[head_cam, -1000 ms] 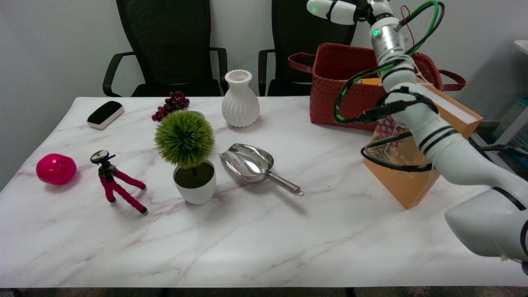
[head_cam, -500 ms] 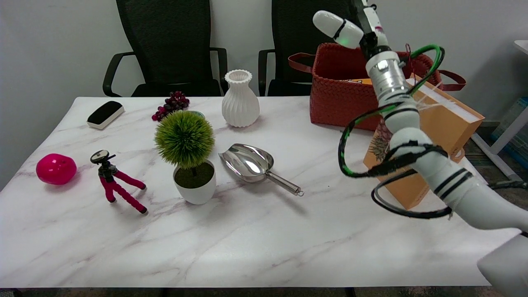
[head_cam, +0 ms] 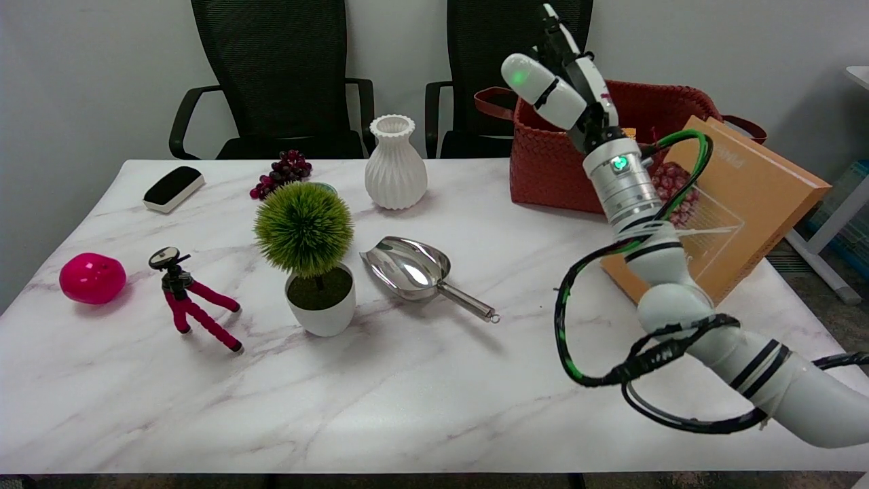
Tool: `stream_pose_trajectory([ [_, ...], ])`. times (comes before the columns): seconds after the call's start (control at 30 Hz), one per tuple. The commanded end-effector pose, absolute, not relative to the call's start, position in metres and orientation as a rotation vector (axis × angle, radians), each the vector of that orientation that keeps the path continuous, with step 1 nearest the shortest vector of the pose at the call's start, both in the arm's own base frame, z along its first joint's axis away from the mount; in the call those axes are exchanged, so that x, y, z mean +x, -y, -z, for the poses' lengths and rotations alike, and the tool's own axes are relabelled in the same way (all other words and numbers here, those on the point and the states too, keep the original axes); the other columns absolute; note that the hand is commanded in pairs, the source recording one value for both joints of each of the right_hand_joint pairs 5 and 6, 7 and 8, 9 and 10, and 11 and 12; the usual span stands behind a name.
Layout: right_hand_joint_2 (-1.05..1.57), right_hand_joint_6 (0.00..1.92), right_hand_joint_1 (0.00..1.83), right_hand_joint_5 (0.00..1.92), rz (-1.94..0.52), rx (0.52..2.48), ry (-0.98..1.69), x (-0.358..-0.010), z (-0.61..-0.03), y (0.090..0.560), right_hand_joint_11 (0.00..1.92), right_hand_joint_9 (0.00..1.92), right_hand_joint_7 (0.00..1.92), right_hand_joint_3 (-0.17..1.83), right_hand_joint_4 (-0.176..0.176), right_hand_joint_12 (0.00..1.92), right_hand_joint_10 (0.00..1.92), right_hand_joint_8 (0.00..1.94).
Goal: Place the pink gum jar into the brown storage basket.
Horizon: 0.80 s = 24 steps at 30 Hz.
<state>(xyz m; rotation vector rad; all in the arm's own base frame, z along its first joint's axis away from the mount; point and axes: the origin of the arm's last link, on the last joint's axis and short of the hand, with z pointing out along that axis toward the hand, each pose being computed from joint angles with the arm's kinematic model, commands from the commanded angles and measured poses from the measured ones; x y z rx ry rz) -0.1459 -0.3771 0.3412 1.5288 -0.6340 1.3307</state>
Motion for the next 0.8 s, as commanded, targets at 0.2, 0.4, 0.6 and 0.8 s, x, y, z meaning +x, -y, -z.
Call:
stream_pose_trajectory([
  [0.2,0.55,0.0,0.56,0.0,-1.312,1.785,0.786,-0.15,-0.244,0.331,0.07,0.0,0.0,-0.17,0.0,0.07,0.0,0.0],
  [0.4,0.58,0.0,0.57,0.0,-1.32,1.783,0.798,-0.151,-0.238,0.329,0.04,0.0,0.0,-0.17,0.0,0.04,0.0,0.0],
  [0.6,0.61,0.0,0.57,0.0,-1.343,1.772,0.822,-0.154,-0.229,0.329,0.02,0.0,0.0,-0.17,0.0,0.02,0.0,0.0],
  [0.8,0.62,0.0,0.57,0.0,-1.352,1.772,0.827,-0.158,-0.214,0.33,0.0,0.0,0.0,-0.17,0.0,0.0,0.0,0.0],
])
